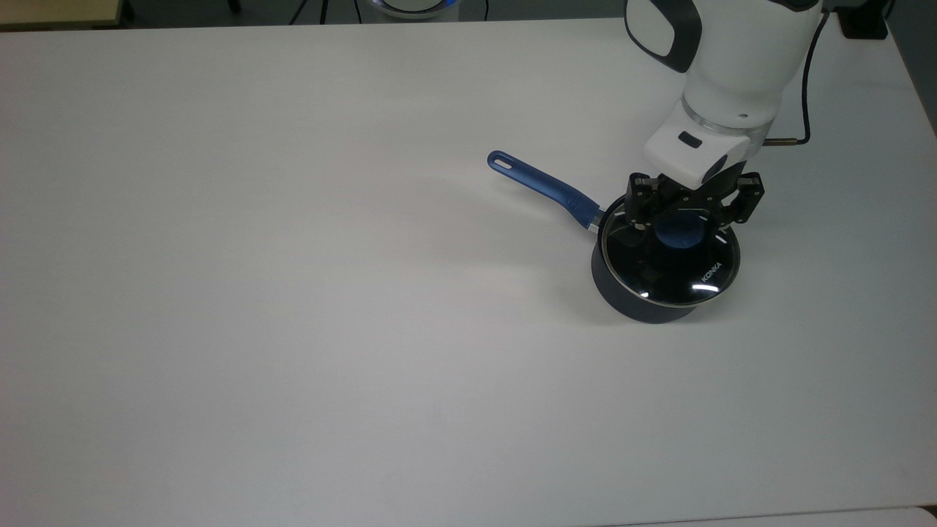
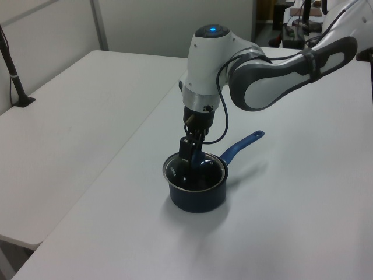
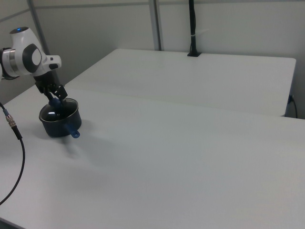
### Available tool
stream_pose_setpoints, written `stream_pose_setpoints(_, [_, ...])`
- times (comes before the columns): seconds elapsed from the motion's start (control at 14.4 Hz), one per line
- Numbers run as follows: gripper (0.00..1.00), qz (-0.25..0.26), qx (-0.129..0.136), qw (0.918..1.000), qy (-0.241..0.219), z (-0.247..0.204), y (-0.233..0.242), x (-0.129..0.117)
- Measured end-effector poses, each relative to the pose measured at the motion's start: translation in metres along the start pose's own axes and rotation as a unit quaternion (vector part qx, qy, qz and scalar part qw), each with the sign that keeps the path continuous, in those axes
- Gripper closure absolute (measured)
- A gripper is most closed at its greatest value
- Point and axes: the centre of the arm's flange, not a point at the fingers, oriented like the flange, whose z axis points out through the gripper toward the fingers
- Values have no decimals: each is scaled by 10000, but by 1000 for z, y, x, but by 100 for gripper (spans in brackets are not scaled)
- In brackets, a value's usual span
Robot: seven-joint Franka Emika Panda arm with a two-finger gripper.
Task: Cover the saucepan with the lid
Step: 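Open the gripper and raise it away from the lid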
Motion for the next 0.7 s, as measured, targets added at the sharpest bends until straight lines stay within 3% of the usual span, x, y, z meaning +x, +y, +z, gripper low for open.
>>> stream_pose_setpoints(0.14, [1,0,-7,10000,-12,1,0,0])
stream_pose_setpoints(0.49, [0,91,21,9999,66,-23,8,5])
stream_pose_setpoints(0.7, [0,508,-141,9985,-152,-101,71,11])
